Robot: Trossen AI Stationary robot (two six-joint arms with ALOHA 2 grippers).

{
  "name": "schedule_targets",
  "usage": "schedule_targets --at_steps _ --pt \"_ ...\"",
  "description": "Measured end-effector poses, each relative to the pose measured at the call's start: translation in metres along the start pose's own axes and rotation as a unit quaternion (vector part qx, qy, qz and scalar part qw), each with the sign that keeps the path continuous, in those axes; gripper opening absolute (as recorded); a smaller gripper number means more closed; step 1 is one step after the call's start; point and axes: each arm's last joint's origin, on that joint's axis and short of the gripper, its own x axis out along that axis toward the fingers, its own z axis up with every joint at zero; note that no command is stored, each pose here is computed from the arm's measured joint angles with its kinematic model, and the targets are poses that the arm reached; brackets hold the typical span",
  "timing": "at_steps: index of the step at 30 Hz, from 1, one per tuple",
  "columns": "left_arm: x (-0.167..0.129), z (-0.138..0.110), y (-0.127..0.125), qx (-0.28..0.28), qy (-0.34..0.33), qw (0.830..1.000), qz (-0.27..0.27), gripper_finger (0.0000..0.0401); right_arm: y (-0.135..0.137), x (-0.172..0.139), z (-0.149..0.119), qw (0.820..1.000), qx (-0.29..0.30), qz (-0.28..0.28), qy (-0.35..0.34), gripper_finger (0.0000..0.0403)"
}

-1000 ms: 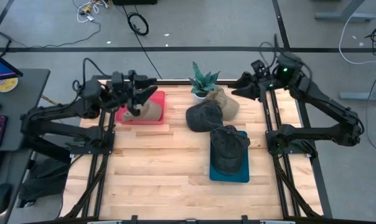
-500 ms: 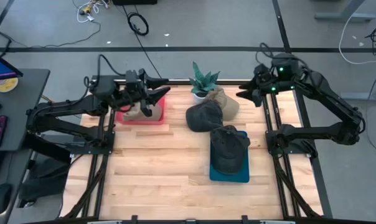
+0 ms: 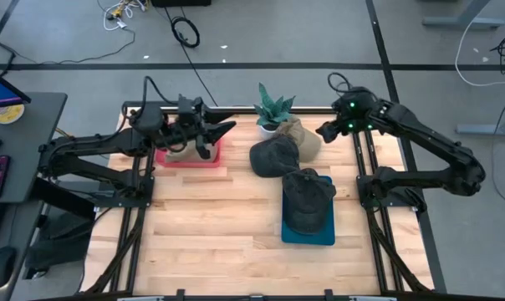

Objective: Pick & Place hat
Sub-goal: Put the brown cap into the pink bin

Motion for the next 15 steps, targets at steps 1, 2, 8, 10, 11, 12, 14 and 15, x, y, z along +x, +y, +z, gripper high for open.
schedule_targets --at_steps 1,2,8,10,11,12,14,15 --pt "0.000 -0.001 0.000 0.000 0.001 1.000 0.000 0.0181 -0.005 0.005 -0.003 1.000 0.024 -0.009 0.009 0.0315" --pt "0.001 -0.001 0.000 0.000 0.002 1.000 0.000 0.0181 -0.010 0.011 -0.007 0.999 0.047 -0.017 0.018 0.0322" --pt "0.000 -0.002 -0.004 -0.001 0.004 1.000 -0.007 0.0181 -0.041 0.044 -0.029 0.986 0.151 -0.018 0.062 0.0342" --pt "0.000 -0.002 -0.005 -0.001 0.004 1.000 -0.010 0.0181 -0.048 0.056 -0.035 0.981 0.187 -0.005 0.056 0.0339" --pt "0.000 -0.002 -0.005 -0.001 0.004 1.000 -0.011 0.0181 -0.052 0.061 -0.037 0.977 0.205 -0.002 0.053 0.0336" --pt "0.000 -0.002 -0.006 -0.001 0.005 1.000 -0.011 0.0181 -0.055 0.065 -0.040 0.974 0.222 0.002 0.049 0.0334" --pt "0.000 -0.002 -0.006 -0.001 0.004 1.000 -0.011 0.0181 -0.061 0.073 -0.044 0.968 0.249 0.007 0.043 0.0329" --pt "0.000 -0.002 -0.006 -0.001 0.004 1.000 -0.011 0.0181 -0.063 0.076 -0.047 0.964 0.262 0.008 0.044 0.0327"
